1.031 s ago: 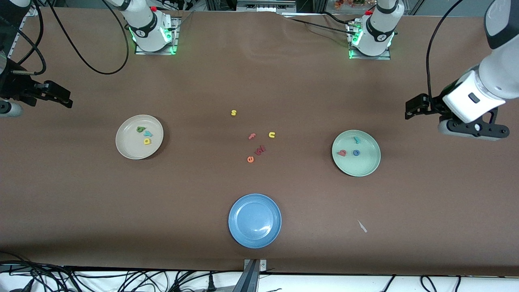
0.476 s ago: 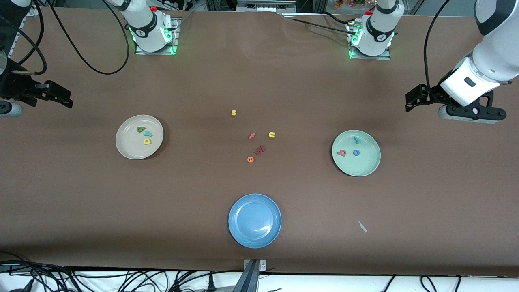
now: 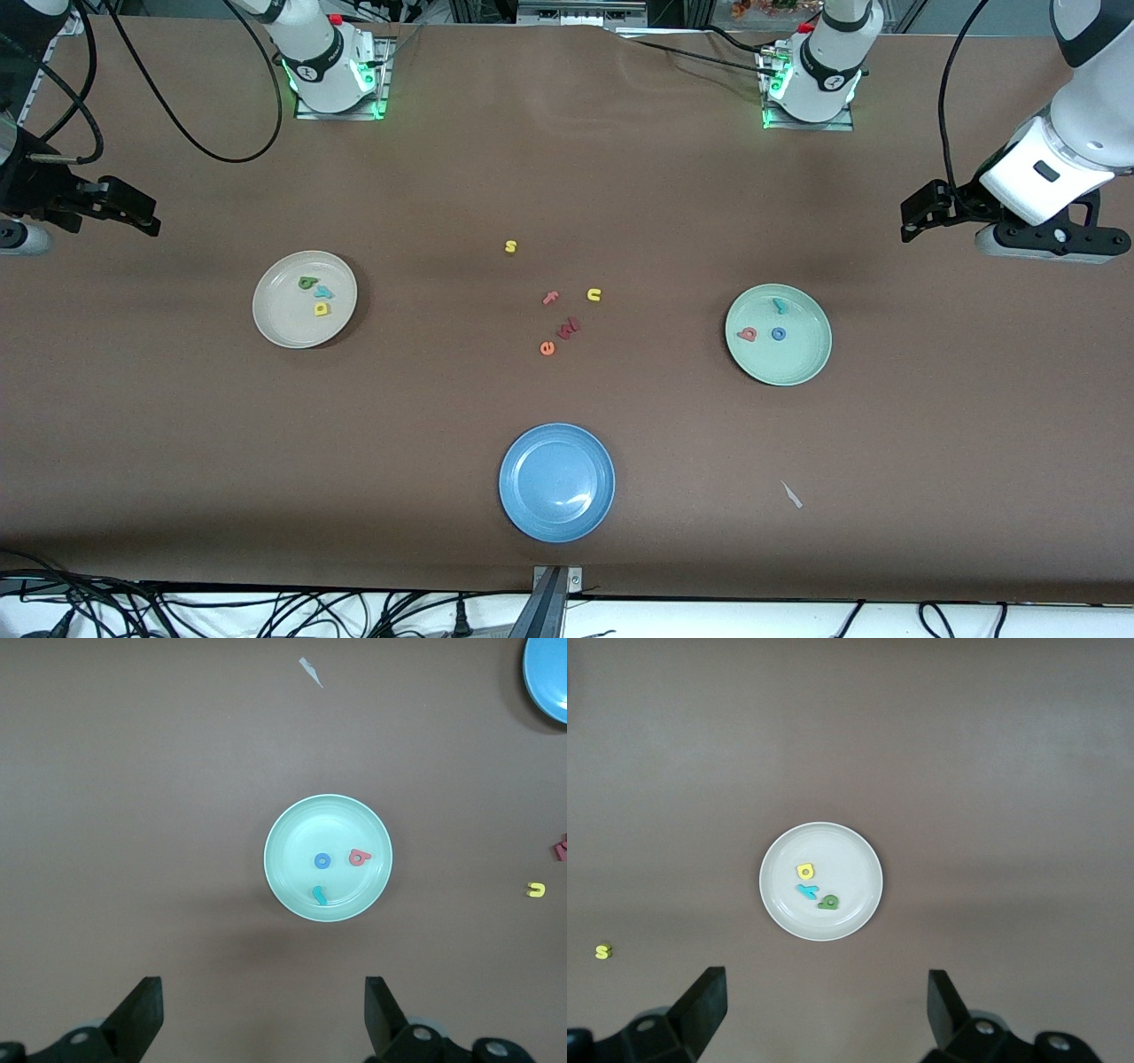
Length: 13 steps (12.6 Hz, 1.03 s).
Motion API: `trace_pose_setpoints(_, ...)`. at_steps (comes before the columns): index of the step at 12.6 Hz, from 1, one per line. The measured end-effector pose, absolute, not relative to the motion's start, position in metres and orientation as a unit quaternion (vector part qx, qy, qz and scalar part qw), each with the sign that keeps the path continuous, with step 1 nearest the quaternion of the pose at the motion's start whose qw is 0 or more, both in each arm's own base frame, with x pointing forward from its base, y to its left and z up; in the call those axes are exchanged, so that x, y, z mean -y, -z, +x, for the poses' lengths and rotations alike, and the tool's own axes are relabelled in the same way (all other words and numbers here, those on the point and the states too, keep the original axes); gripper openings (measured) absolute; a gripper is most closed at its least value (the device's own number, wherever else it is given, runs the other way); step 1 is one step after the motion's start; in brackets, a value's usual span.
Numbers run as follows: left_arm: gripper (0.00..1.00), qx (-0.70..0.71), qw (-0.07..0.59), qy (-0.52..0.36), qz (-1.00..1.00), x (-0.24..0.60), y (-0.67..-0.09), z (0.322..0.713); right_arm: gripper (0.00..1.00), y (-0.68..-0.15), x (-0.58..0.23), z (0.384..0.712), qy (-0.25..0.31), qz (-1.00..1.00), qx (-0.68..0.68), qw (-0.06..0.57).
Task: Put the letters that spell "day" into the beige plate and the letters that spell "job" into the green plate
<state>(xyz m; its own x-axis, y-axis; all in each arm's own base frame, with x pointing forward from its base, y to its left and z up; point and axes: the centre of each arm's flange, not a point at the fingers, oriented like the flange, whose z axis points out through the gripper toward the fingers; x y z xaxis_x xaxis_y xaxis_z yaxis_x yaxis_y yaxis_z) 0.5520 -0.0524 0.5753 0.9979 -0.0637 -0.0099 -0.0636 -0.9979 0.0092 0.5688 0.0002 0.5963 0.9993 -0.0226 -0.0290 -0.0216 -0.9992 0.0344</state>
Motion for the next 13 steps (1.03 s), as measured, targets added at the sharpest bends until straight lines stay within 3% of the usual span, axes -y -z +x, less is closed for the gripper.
trace_pose_setpoints(13, 1.0, 0.021, 0.004, 0.018, 1.0, 0.041, -0.579, 0.546, 1.0, -0.594, -0.006, 0.57, 0.017, 1.0, 0.006, 0.018)
